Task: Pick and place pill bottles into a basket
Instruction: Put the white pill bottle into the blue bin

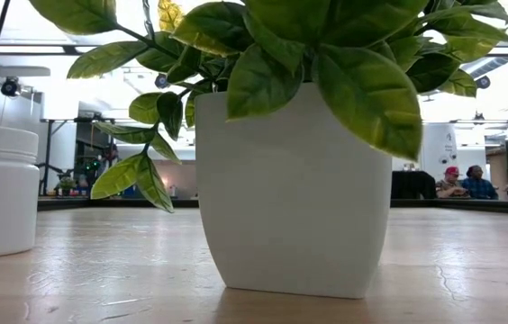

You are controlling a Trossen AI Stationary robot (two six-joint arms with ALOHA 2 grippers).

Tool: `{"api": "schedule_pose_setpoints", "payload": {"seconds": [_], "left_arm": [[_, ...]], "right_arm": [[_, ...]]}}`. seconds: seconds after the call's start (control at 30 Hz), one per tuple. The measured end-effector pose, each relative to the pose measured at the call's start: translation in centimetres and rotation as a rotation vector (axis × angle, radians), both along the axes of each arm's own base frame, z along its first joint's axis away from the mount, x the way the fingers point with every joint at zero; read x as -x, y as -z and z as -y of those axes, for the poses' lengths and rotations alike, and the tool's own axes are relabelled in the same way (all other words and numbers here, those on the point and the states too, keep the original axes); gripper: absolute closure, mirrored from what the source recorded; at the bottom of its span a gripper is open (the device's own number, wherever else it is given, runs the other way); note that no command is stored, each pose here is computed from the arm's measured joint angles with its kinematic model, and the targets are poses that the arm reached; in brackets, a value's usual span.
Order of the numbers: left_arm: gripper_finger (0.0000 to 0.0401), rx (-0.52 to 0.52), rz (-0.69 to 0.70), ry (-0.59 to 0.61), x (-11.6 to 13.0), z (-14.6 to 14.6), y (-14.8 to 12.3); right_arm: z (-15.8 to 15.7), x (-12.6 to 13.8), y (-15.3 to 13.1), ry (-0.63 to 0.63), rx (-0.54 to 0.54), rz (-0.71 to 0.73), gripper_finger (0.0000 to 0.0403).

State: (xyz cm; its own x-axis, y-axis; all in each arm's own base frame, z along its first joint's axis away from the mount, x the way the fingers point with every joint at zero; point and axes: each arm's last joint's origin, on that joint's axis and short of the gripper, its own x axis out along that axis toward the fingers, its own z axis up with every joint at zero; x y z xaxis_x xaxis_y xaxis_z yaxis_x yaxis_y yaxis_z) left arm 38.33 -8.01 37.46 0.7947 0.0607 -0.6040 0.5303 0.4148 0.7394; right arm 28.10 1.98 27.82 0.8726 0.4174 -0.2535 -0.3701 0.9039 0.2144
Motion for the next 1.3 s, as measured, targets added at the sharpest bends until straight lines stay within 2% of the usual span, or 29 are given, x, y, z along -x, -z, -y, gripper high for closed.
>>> {"api": "schedule_pose_setpoints", "payload": {"seconds": [0.37, 0.53, 0.87, 1.3], "left_arm": [[0.0168, 0.000, -0.009, 0.004, 0.0, 0.0, 0.2], [0.0197, 0.020, -0.014, 0.038, -0.1, 0.1, 0.3], [0.0203, 0.014, -0.019, 0.059, -0.2, -0.1, 0.3], [0.0204, 0.073, -0.019, 0.073, -0.1, -0.8, -0.7]], "right_arm": [[0.0, 0.0, 0.0, 0.000, 0.000, 0.000, 0.0239], [0.0, 0.0, 0.0, -0.003, 0.002, -0.004, 0.0239], [0.0, 0.0, 0.1, -0.005, 0.010, -0.004, 0.0239], [0.0, 0.0, 0.0, -0.005, 0.004, 0.003, 0.0239]]}}
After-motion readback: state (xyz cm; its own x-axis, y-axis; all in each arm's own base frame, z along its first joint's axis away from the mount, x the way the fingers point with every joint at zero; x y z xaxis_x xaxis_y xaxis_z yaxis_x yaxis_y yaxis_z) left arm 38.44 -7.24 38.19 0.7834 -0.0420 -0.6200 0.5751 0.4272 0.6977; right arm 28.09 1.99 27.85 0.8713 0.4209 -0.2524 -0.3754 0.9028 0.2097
